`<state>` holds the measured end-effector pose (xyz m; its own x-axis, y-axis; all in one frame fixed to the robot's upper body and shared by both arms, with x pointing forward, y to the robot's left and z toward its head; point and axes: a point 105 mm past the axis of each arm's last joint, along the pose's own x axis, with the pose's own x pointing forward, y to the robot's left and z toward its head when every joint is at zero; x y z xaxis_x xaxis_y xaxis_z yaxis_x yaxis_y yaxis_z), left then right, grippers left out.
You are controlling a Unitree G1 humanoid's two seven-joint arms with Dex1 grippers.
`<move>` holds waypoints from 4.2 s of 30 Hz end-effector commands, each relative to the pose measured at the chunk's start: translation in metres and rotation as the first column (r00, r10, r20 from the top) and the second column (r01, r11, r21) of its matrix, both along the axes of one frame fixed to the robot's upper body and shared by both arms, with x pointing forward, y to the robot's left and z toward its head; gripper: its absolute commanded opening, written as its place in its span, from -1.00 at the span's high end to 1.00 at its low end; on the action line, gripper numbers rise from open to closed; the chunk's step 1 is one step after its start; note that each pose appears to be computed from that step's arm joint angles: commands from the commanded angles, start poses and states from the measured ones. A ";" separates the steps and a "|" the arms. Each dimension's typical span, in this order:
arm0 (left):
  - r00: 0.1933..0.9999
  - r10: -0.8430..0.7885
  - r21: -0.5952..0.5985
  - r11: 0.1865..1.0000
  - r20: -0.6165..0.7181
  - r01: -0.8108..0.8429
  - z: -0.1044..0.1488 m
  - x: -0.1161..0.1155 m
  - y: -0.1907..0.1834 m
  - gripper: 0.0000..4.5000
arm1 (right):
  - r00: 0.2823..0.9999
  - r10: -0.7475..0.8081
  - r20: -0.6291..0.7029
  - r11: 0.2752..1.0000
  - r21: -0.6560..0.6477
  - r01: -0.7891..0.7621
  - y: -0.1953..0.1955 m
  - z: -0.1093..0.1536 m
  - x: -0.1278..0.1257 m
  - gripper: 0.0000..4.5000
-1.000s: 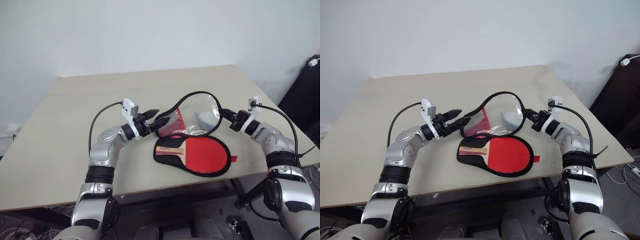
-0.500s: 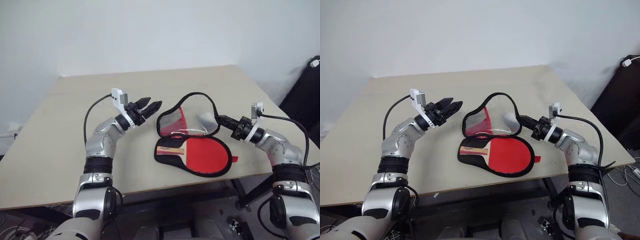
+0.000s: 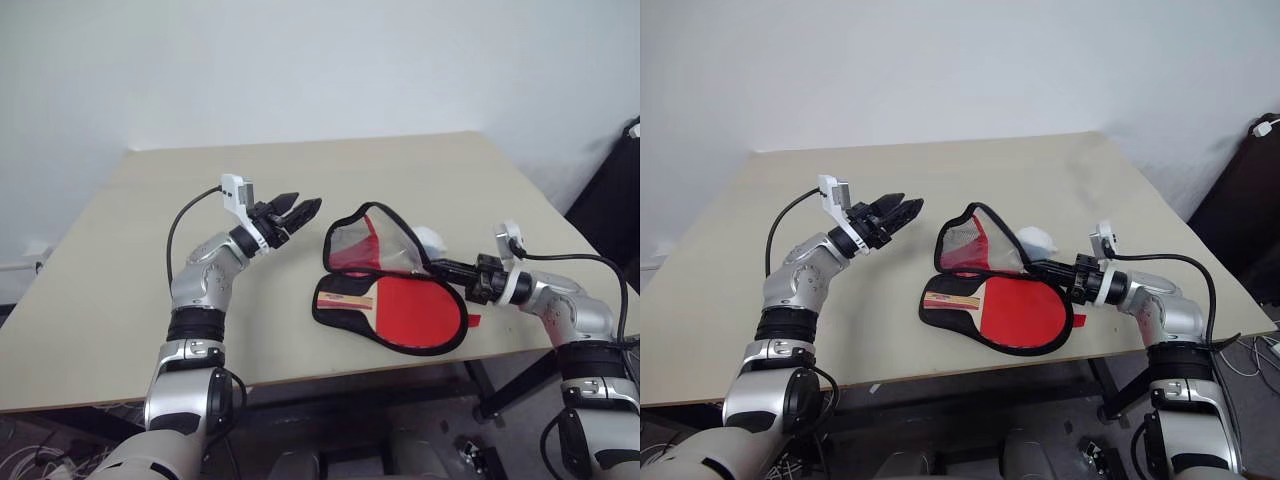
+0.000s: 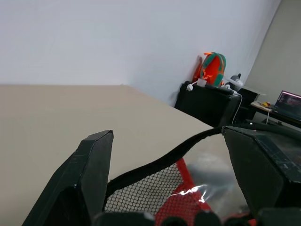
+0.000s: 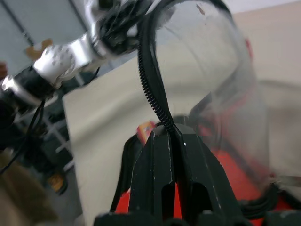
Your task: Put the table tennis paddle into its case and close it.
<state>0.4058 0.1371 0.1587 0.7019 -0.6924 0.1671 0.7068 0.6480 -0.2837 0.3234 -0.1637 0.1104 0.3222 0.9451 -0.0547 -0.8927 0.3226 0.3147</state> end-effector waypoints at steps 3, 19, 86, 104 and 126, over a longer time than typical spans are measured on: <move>0.997 -0.008 0.005 1.000 0.078 0.008 0.022 0.002 -0.003 -0.74 | 0.998 0.052 0.035 0.992 -0.119 -0.048 -0.008 -0.005 -0.007 0.99; 0.997 -0.029 0.014 1.000 0.071 0.029 0.019 0.001 -0.009 -0.74 | 0.997 0.068 -0.031 0.966 -0.249 -0.074 -0.027 -0.021 -0.012 0.99; 0.910 -0.413 0.575 0.757 0.050 0.311 -0.064 -0.052 -0.076 -0.74 | 0.912 -0.373 0.169 0.927 0.029 0.373 -0.003 0.039 0.058 -0.97; 0.948 -0.310 0.545 0.809 0.075 0.222 -0.046 -0.057 -0.019 -0.74 | 0.880 -0.450 0.151 0.893 0.059 0.446 0.006 0.022 0.059 -0.97; 0.807 -0.590 0.692 0.591 0.021 0.414 -0.058 -0.061 -0.120 -0.58 | 0.773 -0.603 0.199 0.789 0.002 0.614 -0.014 0.013 0.071 -1.00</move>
<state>0.3417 0.0219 0.0925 0.2212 -0.9151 -0.3371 0.9638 0.1523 0.2190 0.3914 -0.1776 0.1035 0.8318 0.5527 -0.0518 -0.5379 0.8256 0.1706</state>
